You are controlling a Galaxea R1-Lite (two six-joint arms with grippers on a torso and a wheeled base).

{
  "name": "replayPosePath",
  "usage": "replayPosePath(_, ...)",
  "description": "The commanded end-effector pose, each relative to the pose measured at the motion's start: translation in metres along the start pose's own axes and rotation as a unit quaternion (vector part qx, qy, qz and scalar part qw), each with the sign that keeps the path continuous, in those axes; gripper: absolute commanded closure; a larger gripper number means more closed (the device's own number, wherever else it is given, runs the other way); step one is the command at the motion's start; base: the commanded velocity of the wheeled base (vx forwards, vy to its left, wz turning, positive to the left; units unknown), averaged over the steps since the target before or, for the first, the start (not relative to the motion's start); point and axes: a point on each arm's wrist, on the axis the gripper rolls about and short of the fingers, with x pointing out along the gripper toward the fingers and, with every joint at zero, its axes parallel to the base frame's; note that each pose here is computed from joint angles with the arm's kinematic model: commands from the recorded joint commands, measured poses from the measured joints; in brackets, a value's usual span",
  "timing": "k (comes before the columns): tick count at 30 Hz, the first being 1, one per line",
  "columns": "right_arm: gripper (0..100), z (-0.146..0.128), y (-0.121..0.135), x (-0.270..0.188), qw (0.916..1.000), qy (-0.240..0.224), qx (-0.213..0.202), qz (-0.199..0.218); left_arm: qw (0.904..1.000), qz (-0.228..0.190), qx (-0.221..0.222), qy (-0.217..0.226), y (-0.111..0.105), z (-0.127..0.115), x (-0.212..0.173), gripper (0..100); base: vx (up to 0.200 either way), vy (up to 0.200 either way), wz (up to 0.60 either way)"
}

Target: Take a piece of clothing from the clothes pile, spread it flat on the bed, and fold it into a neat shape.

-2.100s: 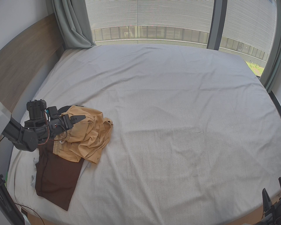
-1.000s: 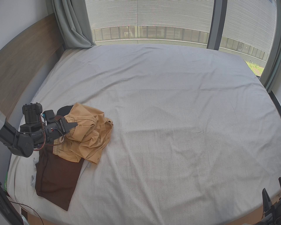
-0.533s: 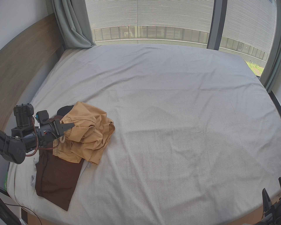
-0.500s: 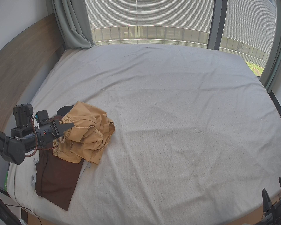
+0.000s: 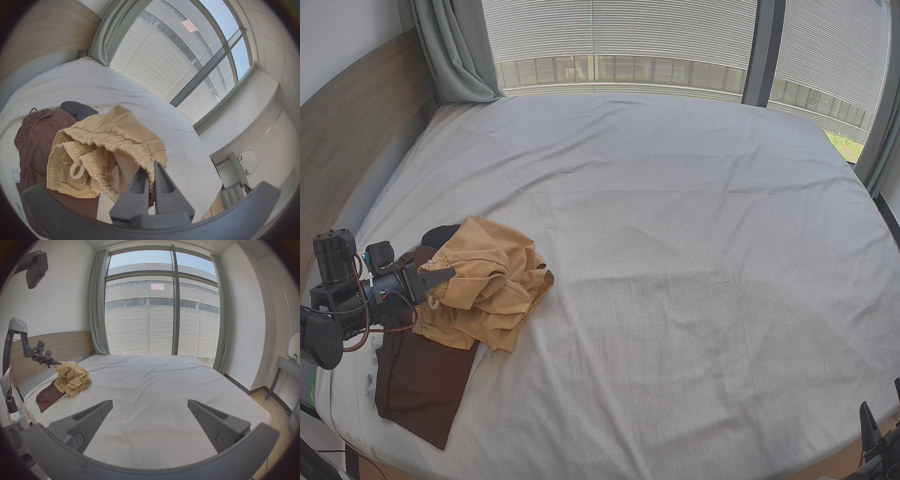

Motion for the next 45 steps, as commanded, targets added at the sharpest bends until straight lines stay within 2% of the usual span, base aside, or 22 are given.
replayPosePath(1, 0, -0.005, 0.0, 0.0, 1.0, 0.0, 0.0, 0.0, 0.9999, -0.007, 0.009, 0.003, -0.004, -0.005, -0.008, 100, 0.0, 0.0, 0.0)
replayPosePath(7, 0, -0.005, 0.0, 0.0, 1.0, 0.0, -0.001, 0.0, 0.9975, -0.035, 0.057, 0.023, -0.008, -0.015, -0.013, 100, 0.0, 0.0, 0.0)
replayPosePath(11, 0, -0.005, 0.0, 0.0, 1.0, 0.0, -0.001, 0.0, 0.9966, -0.041, 0.065, 0.029, -0.009, -0.019, -0.014, 100, 0.0, 0.0, 0.0)
replayPosePath(12, 0, -0.005, 0.0, 0.0, 1.0, 0.0, -0.001, 0.0, 0.9956, -0.051, 0.072, 0.032, -0.016, -0.022, -0.015, 100, 0.0, 0.0, 0.0)
replayPosePath(15, 0, -0.005, 0.0, 0.0, 1.0, 0.0, -0.001, 0.0, 0.9938, -0.07, 0.073, 0.047, -0.026, -0.031, -0.014, 100, 0.0, 0.0, 0.0)
replayPosePath(31, 0, -0.005, 0.0, 0.0, 1.0, 0.0, 0.0, 0.0, 0.9841, -0.13, 0.095, 0.075, -0.06, -0.045, -0.004, 100, 0.0, 0.0, 0.0)
replayPosePath(36, 0, -0.005, 0.0, 0.0, 1.0, 0.0, 0.0, 0.0, 0.9831, -0.141, 0.084, 0.082, -0.071, -0.049, -0.002, 100, 0.0, 0.0, 0.0)
replayPosePath(40, 0, -0.005, 0.0, 0.0, 1.0, 0.0, -0.001, 0.0, 0.9833, -0.16, 0.041, 0.077, -0.098, -0.048, -0.003, 100, 0.0, 0.0, 0.0)
replayPosePath(45, 0, -0.005, 0.0, 0.0, 1.0, 0.0, 0.0, 0.0, 0.9832, -0.169, 0.024, 0.064, -0.113, -0.049, -0.001, 100, 0.0, 0.0, 0.0)
